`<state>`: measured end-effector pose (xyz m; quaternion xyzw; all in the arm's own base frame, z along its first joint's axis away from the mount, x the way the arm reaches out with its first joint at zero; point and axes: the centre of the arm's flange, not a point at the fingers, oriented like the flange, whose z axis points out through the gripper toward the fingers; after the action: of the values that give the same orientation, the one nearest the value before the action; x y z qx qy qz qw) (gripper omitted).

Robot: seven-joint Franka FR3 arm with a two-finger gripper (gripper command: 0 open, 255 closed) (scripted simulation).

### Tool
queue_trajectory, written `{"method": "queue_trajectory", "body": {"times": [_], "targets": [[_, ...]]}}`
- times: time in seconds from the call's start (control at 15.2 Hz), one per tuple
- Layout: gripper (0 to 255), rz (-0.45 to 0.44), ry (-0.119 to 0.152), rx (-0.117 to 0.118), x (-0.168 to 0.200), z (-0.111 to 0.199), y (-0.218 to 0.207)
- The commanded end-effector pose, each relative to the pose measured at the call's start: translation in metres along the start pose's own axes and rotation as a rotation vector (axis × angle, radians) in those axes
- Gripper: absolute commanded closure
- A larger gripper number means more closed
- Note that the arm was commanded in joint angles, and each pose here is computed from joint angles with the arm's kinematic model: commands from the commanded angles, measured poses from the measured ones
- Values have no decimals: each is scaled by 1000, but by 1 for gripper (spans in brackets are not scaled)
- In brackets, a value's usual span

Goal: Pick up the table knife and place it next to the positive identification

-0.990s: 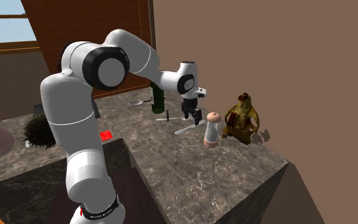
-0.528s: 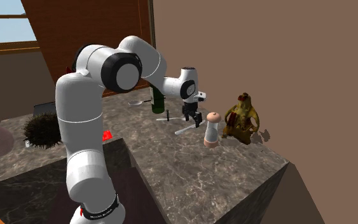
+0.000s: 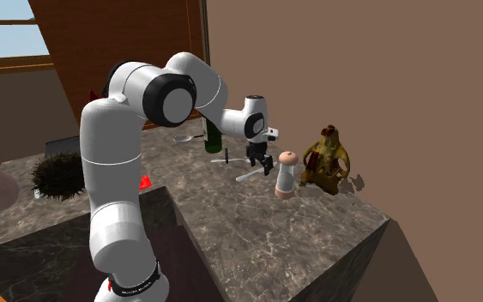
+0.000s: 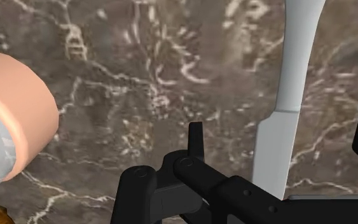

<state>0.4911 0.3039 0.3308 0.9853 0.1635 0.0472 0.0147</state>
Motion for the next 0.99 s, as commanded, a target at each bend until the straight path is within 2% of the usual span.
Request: {"method": "queue_trajectory", "body": {"times": [0.0, 0.07, 0.13, 0.66, 0.92], "targets": [[0, 0, 0, 0, 0, 0, 0], [0, 0, 0, 0, 0, 0, 0], [255, 0, 0, 0, 0, 0, 0], [255, 0, 0, 0, 1, 4, -1], [255, 0, 0, 0, 1, -16, 1]]}}
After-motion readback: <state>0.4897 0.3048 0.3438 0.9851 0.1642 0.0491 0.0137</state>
